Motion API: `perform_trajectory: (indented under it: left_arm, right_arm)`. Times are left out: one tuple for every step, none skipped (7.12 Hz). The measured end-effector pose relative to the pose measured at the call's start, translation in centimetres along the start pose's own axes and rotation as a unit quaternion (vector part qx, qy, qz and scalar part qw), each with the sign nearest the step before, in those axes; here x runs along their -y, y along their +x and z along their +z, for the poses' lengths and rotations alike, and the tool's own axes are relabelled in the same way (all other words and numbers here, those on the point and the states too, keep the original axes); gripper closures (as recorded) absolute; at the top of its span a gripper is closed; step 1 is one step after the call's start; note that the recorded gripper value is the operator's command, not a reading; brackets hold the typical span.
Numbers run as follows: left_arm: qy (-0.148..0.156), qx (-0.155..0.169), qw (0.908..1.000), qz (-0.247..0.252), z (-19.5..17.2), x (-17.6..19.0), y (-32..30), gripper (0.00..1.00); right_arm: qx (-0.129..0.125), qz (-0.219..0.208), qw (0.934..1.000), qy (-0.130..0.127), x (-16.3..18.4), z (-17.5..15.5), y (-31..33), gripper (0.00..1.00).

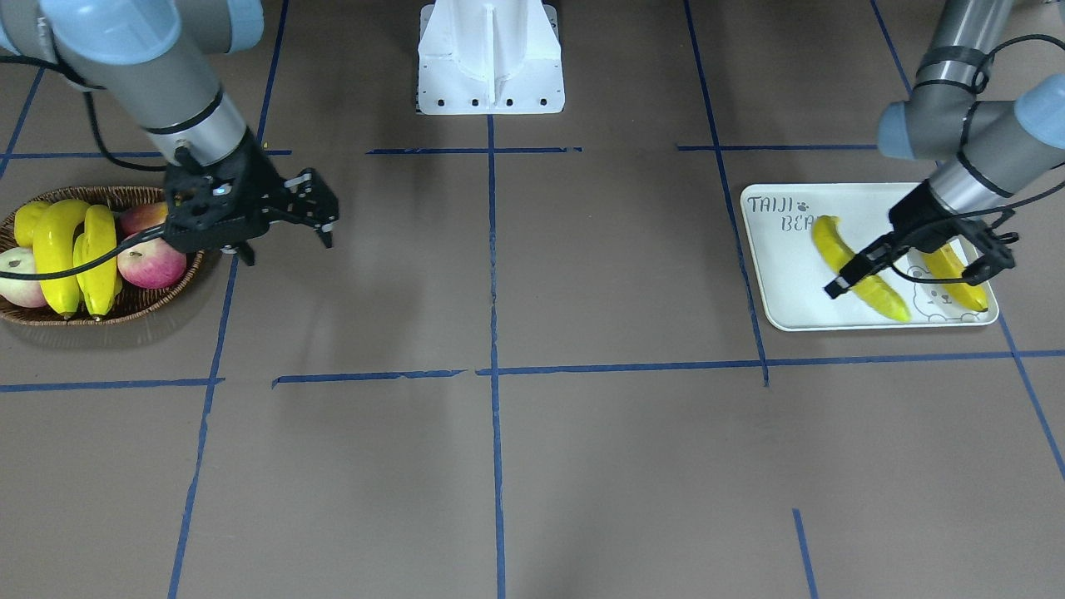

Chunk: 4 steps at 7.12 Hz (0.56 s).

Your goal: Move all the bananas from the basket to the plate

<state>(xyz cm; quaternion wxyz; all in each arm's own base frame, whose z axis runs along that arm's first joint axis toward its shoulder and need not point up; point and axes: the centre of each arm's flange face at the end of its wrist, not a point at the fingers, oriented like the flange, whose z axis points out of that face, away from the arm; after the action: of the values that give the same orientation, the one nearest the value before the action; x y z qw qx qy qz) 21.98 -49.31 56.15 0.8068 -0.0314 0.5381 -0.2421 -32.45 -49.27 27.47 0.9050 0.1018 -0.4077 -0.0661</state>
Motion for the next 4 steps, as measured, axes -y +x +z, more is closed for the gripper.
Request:
perform_trajectory:
  left_arm:
    - [0.003, 0.028, 0.9996, 0.008, 0.6, 1.1, -3.8, 0.97]
    - [0.006, 0.050, 0.9986, 0.017, 0.7, 2.1, -7.2, 0.79]
    - [0.010, 0.068, 0.9972, 0.029, 0.4, 3.1, -10.3, 0.01]
    - [0.014, 0.076, 0.9960, 0.045, -0.2, 3.9, -12.0, 0.00]
  right_arm:
    - [-0.018, -0.026, 0.9995, -0.007, -0.6, 0.0, 3.2, 0.00]
    - [-0.029, -0.044, 0.9985, -0.011, -1.2, -0.1, 5.7, 0.00]
    - [-0.035, -0.052, 0.9979, -0.014, -1.6, -0.2, 7.1, 0.00]
    - [-0.039, -0.053, 0.9977, -0.016, -1.9, -0.1, 7.9, 0.00]
